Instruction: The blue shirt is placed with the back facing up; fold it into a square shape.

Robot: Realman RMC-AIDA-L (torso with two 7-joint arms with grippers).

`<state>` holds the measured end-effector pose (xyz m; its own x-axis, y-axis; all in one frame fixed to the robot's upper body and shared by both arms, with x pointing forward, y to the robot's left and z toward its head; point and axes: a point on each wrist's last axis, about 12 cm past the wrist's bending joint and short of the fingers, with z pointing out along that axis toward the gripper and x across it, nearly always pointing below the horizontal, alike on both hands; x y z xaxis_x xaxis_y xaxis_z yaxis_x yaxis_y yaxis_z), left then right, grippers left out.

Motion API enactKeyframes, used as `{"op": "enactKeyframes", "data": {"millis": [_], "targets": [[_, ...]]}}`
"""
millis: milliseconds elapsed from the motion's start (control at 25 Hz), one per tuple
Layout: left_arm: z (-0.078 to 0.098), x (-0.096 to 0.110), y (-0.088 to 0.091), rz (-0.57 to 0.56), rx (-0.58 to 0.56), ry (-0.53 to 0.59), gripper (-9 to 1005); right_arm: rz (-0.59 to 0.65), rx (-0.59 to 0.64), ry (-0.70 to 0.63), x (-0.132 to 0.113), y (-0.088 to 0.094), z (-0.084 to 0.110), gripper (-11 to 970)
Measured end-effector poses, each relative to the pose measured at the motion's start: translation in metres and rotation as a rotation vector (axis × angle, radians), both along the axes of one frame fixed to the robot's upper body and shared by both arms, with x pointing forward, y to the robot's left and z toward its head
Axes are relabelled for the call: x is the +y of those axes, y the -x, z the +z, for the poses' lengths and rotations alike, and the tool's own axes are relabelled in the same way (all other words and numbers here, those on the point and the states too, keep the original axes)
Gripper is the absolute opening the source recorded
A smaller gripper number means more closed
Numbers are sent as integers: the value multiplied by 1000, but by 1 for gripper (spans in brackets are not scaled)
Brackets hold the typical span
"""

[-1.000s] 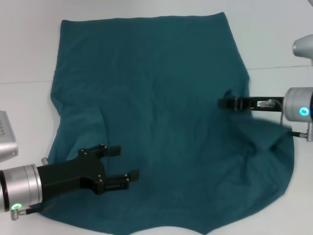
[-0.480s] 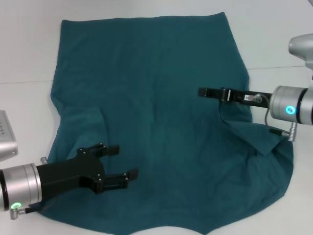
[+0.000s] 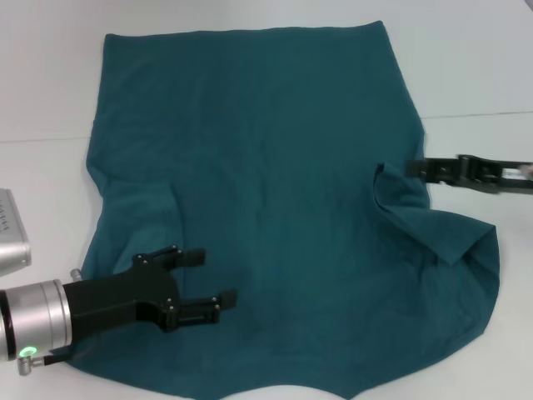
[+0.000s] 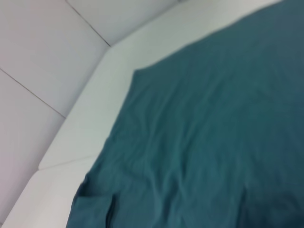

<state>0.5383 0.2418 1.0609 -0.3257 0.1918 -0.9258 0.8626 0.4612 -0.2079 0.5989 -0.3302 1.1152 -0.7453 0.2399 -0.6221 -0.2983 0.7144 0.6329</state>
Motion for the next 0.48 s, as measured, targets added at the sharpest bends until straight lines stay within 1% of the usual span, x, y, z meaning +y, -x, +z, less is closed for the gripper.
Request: {"op": "enactKeyframes", "data": {"millis": [160,280,480], "targets": [[0,0,1,-1,3,2,908,4,93,-17,-19,17,0,558],[-1,0,1,-6,12,3,908,8,177,-23,-28,29,-4,558],[-1,-1,2,-11,15,3,908,-11,264,-4,-36,40,-12,559]]}}
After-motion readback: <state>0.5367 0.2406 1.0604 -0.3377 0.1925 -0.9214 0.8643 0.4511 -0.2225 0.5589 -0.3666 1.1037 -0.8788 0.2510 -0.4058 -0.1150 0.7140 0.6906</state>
